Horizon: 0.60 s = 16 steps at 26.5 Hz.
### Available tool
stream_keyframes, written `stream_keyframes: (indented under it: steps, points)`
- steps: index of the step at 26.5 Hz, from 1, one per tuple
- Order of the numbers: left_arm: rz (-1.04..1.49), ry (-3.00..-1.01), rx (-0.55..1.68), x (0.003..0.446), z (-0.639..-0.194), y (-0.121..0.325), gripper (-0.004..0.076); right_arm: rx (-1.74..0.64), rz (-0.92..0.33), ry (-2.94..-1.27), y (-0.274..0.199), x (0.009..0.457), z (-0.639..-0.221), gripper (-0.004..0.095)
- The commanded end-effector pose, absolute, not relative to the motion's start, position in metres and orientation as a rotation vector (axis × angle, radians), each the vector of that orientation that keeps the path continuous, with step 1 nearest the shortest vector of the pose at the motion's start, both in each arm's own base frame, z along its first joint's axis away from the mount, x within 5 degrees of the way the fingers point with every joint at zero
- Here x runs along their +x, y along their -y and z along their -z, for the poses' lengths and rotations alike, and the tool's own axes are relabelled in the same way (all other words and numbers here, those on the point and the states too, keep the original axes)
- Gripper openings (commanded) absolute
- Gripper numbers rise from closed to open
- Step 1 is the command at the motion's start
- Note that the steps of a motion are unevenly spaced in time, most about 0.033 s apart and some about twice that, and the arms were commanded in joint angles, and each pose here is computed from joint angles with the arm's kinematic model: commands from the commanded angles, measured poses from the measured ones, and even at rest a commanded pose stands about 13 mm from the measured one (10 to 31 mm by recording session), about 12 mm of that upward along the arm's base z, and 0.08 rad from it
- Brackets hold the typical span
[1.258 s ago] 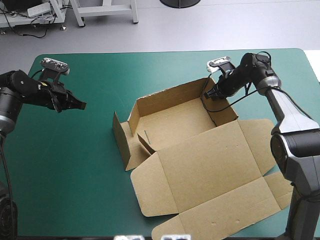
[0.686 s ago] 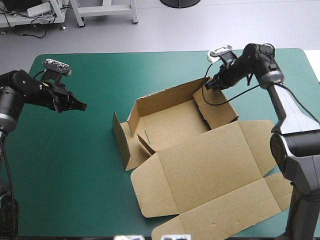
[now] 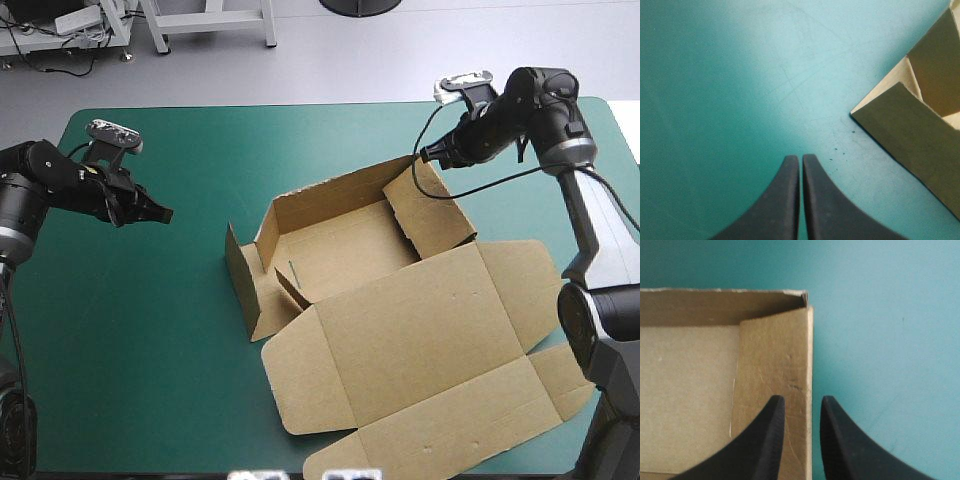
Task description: Fold the box
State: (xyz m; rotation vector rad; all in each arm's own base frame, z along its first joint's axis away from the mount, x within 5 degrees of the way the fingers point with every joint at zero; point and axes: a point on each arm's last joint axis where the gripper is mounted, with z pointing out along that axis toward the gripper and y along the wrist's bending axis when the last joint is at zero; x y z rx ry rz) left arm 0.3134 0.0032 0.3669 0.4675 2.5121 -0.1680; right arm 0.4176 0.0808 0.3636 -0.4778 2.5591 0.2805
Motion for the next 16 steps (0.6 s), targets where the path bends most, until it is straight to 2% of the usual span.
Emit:
stream_keyframes:
  steps: [1, 16]
  points:
    - [0.160, -2.424, 0.445, 0.308, -0.387, -0.002, 0.0014, -0.516, -0.289, -2.550, -0.079, 0.400, -0.374, 0.0242]
    - [0.166, -2.431, 0.450, 0.307, -0.386, -0.001, 0.0014, -0.630, -0.306, -2.635, -0.082, 0.407, -0.335, 0.0242]
